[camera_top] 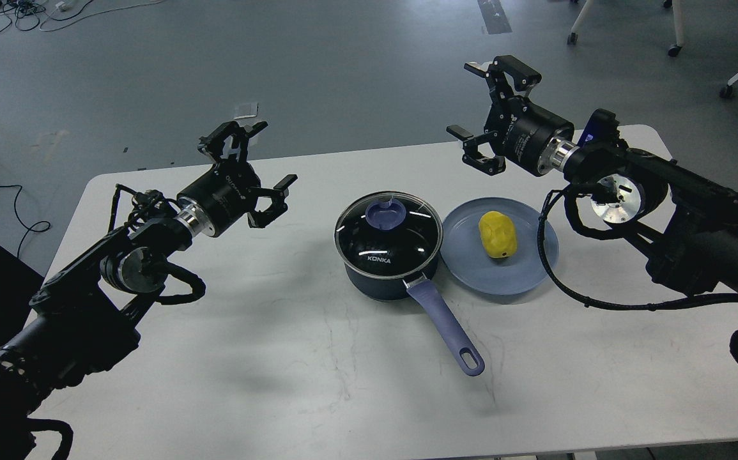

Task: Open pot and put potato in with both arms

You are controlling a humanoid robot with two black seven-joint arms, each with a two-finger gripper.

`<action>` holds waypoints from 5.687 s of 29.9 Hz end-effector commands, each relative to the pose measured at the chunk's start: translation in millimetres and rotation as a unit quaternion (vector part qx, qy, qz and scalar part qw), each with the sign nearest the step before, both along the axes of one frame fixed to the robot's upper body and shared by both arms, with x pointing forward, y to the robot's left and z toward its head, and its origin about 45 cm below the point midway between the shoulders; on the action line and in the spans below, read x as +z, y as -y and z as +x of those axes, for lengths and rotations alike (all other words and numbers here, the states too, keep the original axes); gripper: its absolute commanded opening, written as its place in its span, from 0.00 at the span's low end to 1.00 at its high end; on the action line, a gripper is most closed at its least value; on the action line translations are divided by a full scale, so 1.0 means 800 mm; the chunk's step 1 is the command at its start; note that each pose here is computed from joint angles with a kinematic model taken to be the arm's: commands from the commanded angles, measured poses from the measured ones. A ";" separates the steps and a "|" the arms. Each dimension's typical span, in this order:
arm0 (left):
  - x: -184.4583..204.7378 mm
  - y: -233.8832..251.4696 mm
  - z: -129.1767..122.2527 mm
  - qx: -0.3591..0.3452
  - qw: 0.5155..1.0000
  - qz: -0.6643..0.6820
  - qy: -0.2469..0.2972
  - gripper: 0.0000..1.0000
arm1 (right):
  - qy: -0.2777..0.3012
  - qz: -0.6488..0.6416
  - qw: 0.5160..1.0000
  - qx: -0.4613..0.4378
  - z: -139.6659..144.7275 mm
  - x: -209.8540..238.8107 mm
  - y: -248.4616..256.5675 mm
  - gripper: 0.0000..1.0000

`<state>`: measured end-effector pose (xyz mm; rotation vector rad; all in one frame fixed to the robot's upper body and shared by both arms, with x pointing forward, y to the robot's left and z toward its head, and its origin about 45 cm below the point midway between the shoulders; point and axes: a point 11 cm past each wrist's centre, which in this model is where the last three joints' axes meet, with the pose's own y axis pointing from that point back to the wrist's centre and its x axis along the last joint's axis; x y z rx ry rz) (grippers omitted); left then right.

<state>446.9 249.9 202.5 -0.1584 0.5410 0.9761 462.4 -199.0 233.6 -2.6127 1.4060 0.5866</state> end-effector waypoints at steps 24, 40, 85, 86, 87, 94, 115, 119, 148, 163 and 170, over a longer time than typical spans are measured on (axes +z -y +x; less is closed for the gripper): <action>0.002 0.003 0.002 -0.001 1.000 0.010 0.001 0.98 | -0.001 -0.011 1.000 -0.009 0.005 0.003 0.004 1.00; 0.038 0.029 0.014 -0.024 0.961 0.208 0.180 0.98 | 0.010 -0.005 1.000 -0.025 0.011 0.015 0.018 1.00; -0.037 0.173 -0.061 -0.251 0.413 0.591 0.646 0.98 | -0.045 0.024 0.980 -0.194 0.009 -0.023 0.152 1.00; -0.038 0.172 -0.060 -0.251 0.414 0.592 0.644 0.98 | -0.046 0.023 0.980 -0.194 0.008 -0.024 0.152 1.00; -0.040 0.168 -0.058 -0.251 0.416 0.596 0.639 0.98 | -0.045 0.024 0.980 -0.194 0.008 -0.024 0.152 1.00; -0.043 0.159 -0.054 -0.254 0.433 0.603 0.620 0.98 | -0.047 0.023 0.980 -0.194 0.006 -0.028 0.153 1.00; -0.056 0.151 -0.053 -0.269 0.440 0.611 0.601 0.78 | -0.055 0.019 0.978 -0.199 0.000 -0.039 0.157 1.00; -0.063 0.149 -0.058 -0.280 0.436 0.609 0.601 0.72 | -0.060 0.011 0.978 -0.202 -0.002 -0.044 0.157 1.00; -0.042 0.144 -0.045 -0.255 0.457 0.610 0.595 0.61 | -0.061 0.010 0.976 -0.207 -0.001 -0.044 0.159 1.00; -0.013 0.126 -0.037 -0.236 0.457 0.611 0.602 0.62 | -0.060 0.009 0.976 -0.208 0.000 -0.043 0.160 1.00; 0.027 0.108 -0.040 -0.213 0.476 0.596 0.610 0.62 | -0.057 0.010 0.977 -0.207 0.002 -0.039 0.158 1.00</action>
